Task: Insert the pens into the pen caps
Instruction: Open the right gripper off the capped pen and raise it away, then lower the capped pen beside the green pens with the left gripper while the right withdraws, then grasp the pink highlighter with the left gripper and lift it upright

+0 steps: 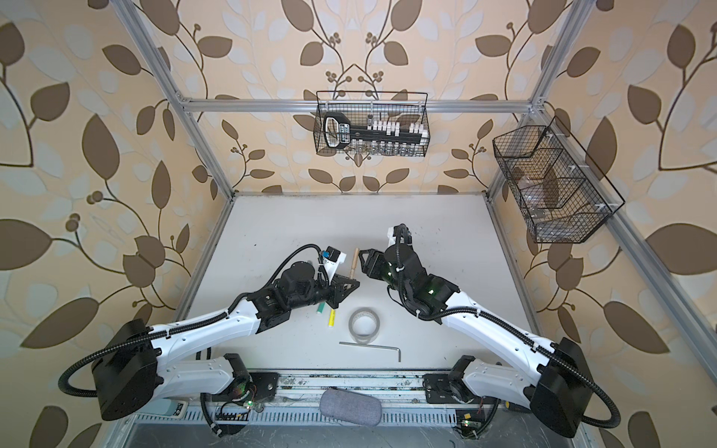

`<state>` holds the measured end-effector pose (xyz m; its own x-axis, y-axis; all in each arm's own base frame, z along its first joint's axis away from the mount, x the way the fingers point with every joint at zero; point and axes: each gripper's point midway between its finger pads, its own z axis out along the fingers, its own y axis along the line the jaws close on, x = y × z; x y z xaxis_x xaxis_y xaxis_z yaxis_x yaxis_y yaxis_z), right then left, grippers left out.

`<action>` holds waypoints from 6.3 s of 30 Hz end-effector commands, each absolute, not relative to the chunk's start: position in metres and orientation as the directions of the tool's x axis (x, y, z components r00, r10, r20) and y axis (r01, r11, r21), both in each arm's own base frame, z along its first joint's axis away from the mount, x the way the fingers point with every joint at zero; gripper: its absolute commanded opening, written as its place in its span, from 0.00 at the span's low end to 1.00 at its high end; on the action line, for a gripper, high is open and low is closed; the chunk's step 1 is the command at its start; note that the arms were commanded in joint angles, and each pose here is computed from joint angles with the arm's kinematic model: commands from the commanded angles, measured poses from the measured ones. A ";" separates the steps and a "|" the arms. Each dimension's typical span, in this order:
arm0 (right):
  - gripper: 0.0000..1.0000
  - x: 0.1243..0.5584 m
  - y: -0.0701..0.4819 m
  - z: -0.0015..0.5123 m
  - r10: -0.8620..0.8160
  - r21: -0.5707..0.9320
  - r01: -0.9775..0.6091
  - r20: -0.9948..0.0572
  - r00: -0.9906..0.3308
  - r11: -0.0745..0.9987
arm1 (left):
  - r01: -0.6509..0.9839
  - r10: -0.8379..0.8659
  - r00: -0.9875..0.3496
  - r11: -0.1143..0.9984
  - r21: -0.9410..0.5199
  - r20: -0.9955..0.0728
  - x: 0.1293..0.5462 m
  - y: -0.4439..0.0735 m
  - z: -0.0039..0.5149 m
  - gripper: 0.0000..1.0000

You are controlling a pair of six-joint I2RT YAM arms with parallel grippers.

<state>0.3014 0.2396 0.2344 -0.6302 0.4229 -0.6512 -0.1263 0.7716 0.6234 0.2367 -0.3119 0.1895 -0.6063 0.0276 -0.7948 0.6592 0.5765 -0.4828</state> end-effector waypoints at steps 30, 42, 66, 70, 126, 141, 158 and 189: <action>0.52 0.312 0.276 0.282 0.370 0.543 -0.182 -0.745 -0.555 0.820 | 0.724 0.016 -0.540 0.518 -0.455 -0.842 0.225 -0.316 0.213 0.00; 0.18 0.314 0.282 0.262 0.360 0.532 -0.156 -0.732 -0.579 0.832 | 0.720 0.004 -0.528 0.531 -0.446 -0.849 0.227 -0.314 0.215 0.00; 0.00 0.231 0.321 0.224 0.321 0.639 -0.304 -0.672 -0.668 0.706 | 0.653 -0.316 -0.312 0.614 -0.443 -0.896 0.299 -0.288 0.348 0.00; 0.00 0.216 0.333 0.217 0.315 0.663 -0.311 -0.649 -0.693 0.681 | 0.616 -0.337 -0.243 0.671 -0.412 -0.910 0.305 -0.271 0.375 0.00; 0.68 0.327 0.037 0.170 0.418 0.342 0.241 -0.750 -0.513 0.908 | -0.358 -0.391 -0.721 0.917 -0.176 -0.572 0.314 -0.088 0.039 0.00; 0.68 0.328 0.039 0.170 0.414 0.341 0.235 -0.746 -0.522 0.910 | -0.360 -0.388 -0.719 0.917 -0.169 -0.576 0.315 -0.083 0.042 0.29; 0.69 0.324 0.033 0.178 0.410 0.330 0.244 -0.766 -0.496 0.912 | -0.129 -0.374 -0.647 0.913 -0.388 -0.664 0.289 -0.115 0.110 0.36; 0.70 0.329 0.038 0.168 0.400 0.319 0.242 -0.739 -0.543 0.916 | 0.006 0.014 -0.865 1.000 0.018 -0.501 0.308 -0.187 0.029 0.31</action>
<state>0.3251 0.0382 0.1553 -0.5568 0.4099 -0.7224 0.2554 0.9121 0.3207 0.2999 -0.1868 0.0262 -0.8729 0.0051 -0.4879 0.0114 0.9999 -0.0100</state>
